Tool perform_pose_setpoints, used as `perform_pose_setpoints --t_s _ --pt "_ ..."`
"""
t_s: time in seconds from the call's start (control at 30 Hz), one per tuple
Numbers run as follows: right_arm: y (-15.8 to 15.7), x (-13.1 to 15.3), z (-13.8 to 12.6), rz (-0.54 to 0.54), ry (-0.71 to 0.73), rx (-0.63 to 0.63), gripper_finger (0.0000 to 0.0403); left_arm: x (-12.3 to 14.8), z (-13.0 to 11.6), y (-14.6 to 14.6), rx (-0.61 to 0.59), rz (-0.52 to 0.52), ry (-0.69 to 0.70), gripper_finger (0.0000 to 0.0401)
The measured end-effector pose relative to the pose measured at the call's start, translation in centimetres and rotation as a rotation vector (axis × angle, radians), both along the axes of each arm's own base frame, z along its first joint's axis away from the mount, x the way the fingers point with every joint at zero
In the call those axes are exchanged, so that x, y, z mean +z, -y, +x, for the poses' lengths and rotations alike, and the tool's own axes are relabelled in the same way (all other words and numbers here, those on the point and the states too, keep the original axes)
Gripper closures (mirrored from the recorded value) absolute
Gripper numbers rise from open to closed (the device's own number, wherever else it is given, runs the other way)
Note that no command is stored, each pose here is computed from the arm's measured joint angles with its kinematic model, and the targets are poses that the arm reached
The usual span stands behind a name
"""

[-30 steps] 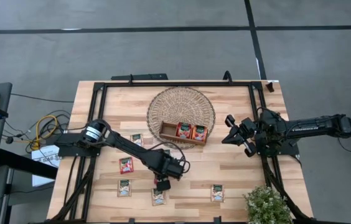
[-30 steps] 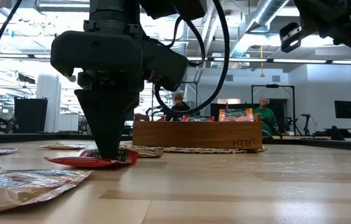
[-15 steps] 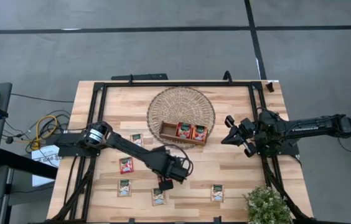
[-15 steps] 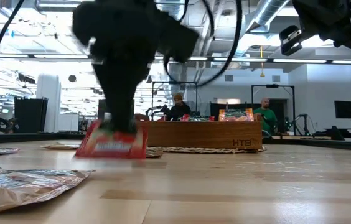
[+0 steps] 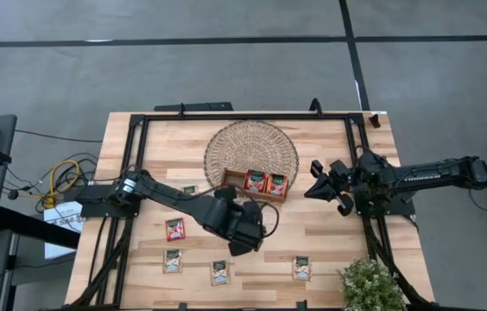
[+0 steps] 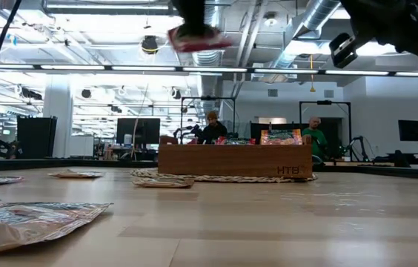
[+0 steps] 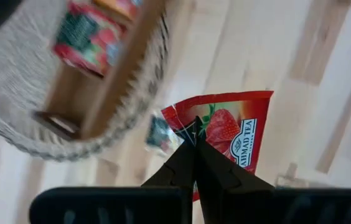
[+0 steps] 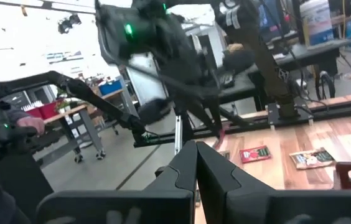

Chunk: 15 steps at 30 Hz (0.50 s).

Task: Pick & Place Tea
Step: Put the red tea bag into the middle section of the wooden organizer

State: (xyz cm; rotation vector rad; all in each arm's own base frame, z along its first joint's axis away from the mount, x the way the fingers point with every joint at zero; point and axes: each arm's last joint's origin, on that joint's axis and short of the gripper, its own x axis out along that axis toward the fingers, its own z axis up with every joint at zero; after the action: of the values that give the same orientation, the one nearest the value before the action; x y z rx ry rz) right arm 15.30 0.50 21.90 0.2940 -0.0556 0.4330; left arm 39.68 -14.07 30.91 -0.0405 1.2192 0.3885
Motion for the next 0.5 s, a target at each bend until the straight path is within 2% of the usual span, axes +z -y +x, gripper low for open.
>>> perform_pose_setpoints --t_s 0.1,0.23,0.5 --pt "-0.2 0.6 1.1 0.001 -0.025 0.014 0.0403 1.2 0.1 -0.6 -0.001 0.036 0.037 0.0401" --pt "-0.5 0.7 3.0 0.002 -0.086 0.033 0.0389 1.5 0.0 -1.4 -0.007 0.075 0.011 0.0401" --pt "-0.5 0.7 7.1 0.006 -0.188 0.042 0.0295 1.5 -0.1 -2.1 -0.065 0.177 -0.025 0.0401"
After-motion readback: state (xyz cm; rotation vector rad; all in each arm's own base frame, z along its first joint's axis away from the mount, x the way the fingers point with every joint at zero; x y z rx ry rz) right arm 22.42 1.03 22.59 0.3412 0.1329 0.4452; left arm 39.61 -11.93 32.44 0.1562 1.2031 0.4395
